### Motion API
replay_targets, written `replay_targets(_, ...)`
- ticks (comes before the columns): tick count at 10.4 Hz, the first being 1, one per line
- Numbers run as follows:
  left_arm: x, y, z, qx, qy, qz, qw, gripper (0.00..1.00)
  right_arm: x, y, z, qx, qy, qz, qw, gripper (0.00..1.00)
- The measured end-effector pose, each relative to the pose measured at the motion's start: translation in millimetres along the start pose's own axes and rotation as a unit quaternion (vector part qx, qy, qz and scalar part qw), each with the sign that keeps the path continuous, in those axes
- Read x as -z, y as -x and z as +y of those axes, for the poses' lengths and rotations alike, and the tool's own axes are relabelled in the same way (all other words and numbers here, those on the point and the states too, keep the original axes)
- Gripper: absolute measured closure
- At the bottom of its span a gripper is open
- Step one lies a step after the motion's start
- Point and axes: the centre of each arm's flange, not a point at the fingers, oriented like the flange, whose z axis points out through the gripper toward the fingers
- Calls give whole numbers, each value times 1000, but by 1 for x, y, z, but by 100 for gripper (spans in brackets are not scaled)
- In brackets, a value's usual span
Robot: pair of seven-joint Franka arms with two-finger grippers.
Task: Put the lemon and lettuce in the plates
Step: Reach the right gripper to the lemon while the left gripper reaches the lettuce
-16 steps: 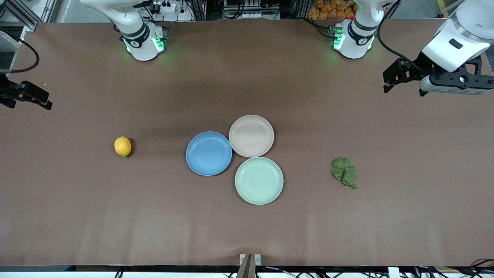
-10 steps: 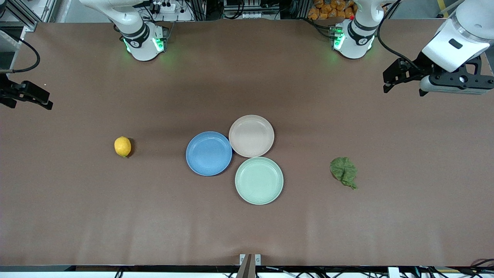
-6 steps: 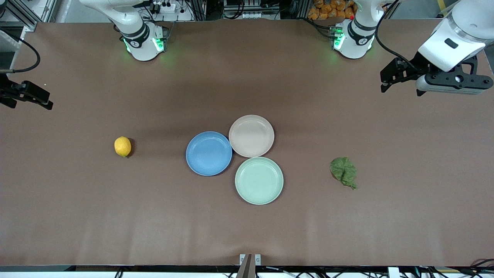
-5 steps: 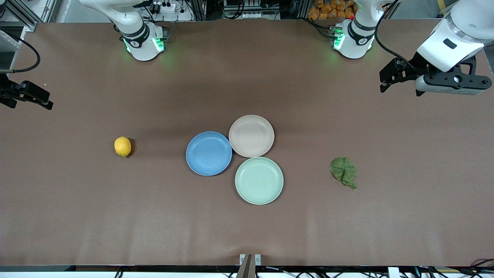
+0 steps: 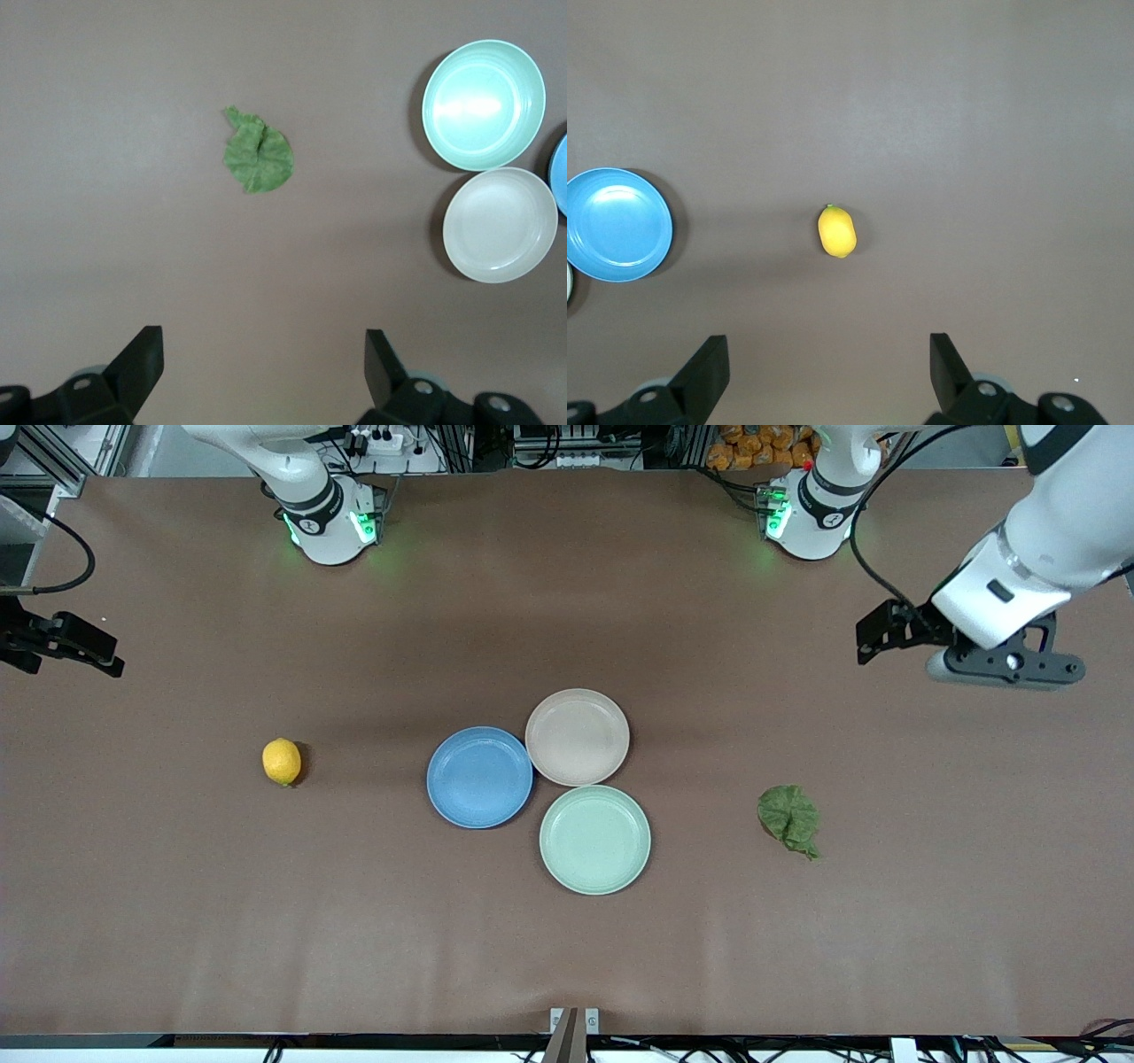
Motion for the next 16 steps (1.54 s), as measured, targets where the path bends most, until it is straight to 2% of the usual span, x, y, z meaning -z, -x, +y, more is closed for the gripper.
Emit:
replay_targets(2, -30, -24, -7, 3, -1, 6, 1000, 0, -14, -4, 0, 0, 0, 2, 1000, 0)
replay_targets(4, -76, -48, -18, 6, -5, -10, 1000, 0, -40, -10, -1, 1, 0, 1, 1000, 0)
replay_targets(6, -114, -65, -24, 9, 0, -19, 1000, 0, -84, -16, -2, 5, 0, 2, 1000, 0)
replay_targets(8, -134, -78, -26, 10, 5, -6, 1000, 0, -136, -17, -4, 19, 0, 3, 1000, 0)
replay_targets(12, -194, -101, -34, 15, 11, 1, 1000, 0, -230, -7, -4, 38, 0, 37, 999, 0)
replay_targets(16, -254, -115, -38, 53, 23, 5, 998, 0, -310, 8, -2, 43, 2, 45, 998, 0)
